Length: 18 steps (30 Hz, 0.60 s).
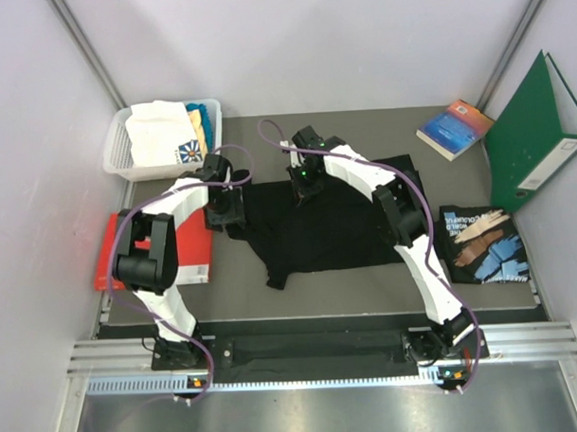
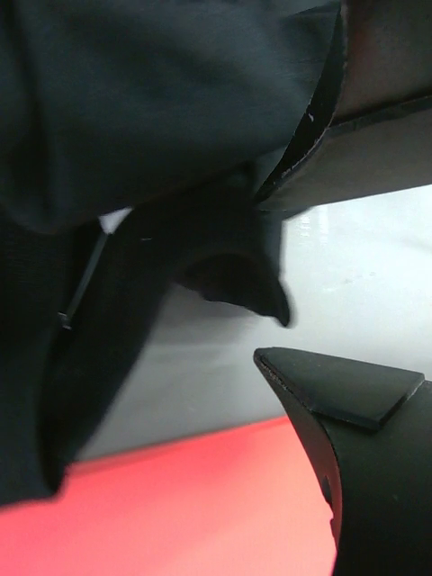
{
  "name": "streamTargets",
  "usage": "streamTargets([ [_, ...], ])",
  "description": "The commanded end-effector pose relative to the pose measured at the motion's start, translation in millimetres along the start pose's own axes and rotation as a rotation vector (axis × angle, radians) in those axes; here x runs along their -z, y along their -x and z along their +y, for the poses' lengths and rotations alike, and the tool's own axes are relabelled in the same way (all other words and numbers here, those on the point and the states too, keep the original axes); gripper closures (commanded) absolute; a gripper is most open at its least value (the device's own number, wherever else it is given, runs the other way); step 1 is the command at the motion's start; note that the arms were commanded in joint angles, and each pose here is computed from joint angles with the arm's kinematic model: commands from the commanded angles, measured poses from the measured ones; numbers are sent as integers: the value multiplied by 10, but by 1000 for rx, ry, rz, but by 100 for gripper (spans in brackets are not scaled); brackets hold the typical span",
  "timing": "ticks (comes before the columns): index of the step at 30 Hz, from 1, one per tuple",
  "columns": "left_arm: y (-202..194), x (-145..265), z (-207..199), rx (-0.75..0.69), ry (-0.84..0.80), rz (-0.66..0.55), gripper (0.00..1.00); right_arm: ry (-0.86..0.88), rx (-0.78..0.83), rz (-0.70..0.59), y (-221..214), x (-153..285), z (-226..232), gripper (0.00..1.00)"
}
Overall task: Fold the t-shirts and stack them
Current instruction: Flatten the tshirt out
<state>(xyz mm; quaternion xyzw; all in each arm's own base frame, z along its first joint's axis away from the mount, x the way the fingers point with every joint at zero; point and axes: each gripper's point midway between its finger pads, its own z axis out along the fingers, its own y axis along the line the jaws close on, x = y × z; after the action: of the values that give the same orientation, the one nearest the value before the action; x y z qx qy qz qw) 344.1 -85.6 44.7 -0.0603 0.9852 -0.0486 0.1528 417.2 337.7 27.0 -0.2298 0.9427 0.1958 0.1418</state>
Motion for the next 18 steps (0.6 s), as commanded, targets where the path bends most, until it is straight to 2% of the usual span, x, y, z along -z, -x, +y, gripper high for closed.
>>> streamTargets([
  [1, 57, -244, -76, 18, -42, -27, 34, -82, -25, 41, -138, -69, -364, 100],
  [2, 71, -311, -80, 18, -42, -28, 36, -80, -20, 42, -141, -67, -354, 100],
  [3, 68, -345, -75, 18, -39, -23, 43, -81, -22, 43, -145, -67, -363, 100],
  [4, 64, -381, -69, 16, -35, -16, 61, -81, -24, 45, -150, -70, -364, 100],
  [6, 55, -427, -49, 12, -21, 2, 83, -80, -24, 49, -164, -78, -365, 100],
  [7, 63, -421, -43, 4, -17, 2, 100, -80, -24, 49, -165, -74, -365, 100],
  [10, 144, -281, -31, -15, -4, -18, 100, -82, -22, 49, -164, -84, -371, 100],
  [14, 363, 103, -11, -24, 24, -87, 100, -81, -28, 53, -171, -109, -383, 100],
  [18, 403, 358, -1, -15, 40, -93, 100, -81, -34, 59, -180, -142, -390, 100],
])
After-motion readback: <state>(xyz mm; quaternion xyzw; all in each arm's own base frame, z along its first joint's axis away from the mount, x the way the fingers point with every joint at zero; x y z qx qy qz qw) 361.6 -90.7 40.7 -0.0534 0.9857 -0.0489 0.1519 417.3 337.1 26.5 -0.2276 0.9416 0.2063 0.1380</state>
